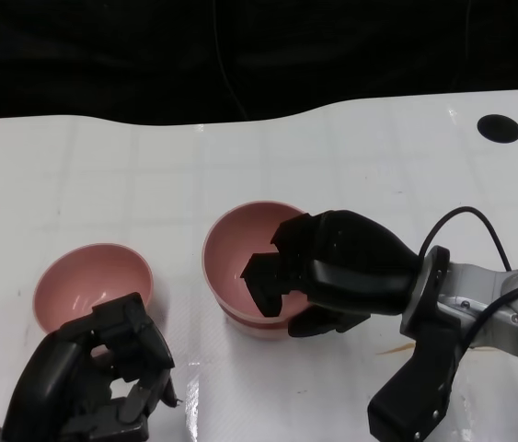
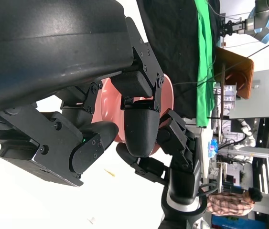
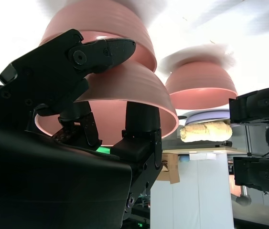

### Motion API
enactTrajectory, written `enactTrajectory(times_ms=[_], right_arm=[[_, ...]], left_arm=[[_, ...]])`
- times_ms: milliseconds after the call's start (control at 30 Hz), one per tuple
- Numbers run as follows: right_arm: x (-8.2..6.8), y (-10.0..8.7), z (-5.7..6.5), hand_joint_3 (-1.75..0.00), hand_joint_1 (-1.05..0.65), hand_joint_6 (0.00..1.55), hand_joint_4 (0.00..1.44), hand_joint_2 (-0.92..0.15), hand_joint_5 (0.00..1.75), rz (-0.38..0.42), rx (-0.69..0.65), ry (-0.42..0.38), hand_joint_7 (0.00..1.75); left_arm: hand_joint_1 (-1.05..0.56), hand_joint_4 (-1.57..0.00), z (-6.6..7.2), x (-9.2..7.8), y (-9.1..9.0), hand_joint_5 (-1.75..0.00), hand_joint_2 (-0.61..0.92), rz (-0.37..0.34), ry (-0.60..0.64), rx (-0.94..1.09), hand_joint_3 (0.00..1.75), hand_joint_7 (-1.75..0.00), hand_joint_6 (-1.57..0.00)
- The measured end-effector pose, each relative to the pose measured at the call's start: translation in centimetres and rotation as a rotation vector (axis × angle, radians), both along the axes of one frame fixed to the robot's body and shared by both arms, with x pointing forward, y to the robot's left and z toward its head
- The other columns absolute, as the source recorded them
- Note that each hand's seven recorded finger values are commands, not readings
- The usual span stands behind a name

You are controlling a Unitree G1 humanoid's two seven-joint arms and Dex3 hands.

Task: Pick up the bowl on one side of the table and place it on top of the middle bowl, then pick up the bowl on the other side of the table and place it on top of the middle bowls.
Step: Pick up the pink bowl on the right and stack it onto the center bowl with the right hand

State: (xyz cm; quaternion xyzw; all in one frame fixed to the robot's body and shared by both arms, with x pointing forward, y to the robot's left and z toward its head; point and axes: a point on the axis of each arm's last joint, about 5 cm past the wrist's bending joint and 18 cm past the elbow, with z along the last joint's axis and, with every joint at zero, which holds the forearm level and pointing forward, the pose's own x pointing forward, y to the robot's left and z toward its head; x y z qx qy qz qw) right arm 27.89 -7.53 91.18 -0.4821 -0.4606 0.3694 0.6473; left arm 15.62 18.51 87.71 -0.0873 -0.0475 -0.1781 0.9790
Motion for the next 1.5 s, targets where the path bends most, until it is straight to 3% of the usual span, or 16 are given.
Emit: enactTrajectory(times_ms=[300,633,733,1033,1367,1500], right_arm=[[0.3,0.3,0.3,-0.33,-0.14,0.55,0.82,-0.82,1.75,0.002,-0.012,-0.001,1.75],[0.3,0.4,-0.1,-0.29,-0.16,0.57,0.84,-0.84,1.75,-0.002,-0.017,-0.001,1.75],[0.2,0.4,-0.2,-0.27,-0.18,0.61,0.85,-0.87,1.75,-0.003,-0.021,-0.003,1.67],[0.2,0.1,-0.6,-0.24,-0.15,0.58,0.85,-0.87,1.75,-0.020,-0.037,0.015,1.75],[0.2,-0.2,-1.0,-0.23,-0.17,0.61,0.85,-0.91,1.75,-0.036,-0.046,0.028,1.59],[0.3,-0.2,-1.0,-0.23,-0.17,0.60,0.84,-0.92,1.75,-0.038,-0.046,0.030,1.65]], left_arm=[[0.00,-0.75,0.0,0.0,0.0,-1.67,0.59,0.003,0.000,0.000,1.17,-1.43,-0.77],[0.00,-0.75,0.1,-0.1,-0.1,-1.66,0.59,0.008,-0.005,-0.002,1.15,-1.42,-0.77],[0.00,-0.76,0.1,-0.2,0.0,-1.65,0.59,0.010,-0.002,-0.002,1.14,-1.41,-0.77],[0.00,-0.77,0.1,-0.1,-0.1,-1.64,0.60,0.006,0.016,-0.012,1.13,-1.40,-0.78],[0.00,-0.79,0.1,-0.1,-0.1,-1.60,0.59,0.006,0.019,-0.020,1.14,-1.39,-0.79],[0.00,-0.80,0.1,-0.1,-0.1,-1.59,0.58,0.005,0.017,-0.020,1.16,-1.39,-0.80]])
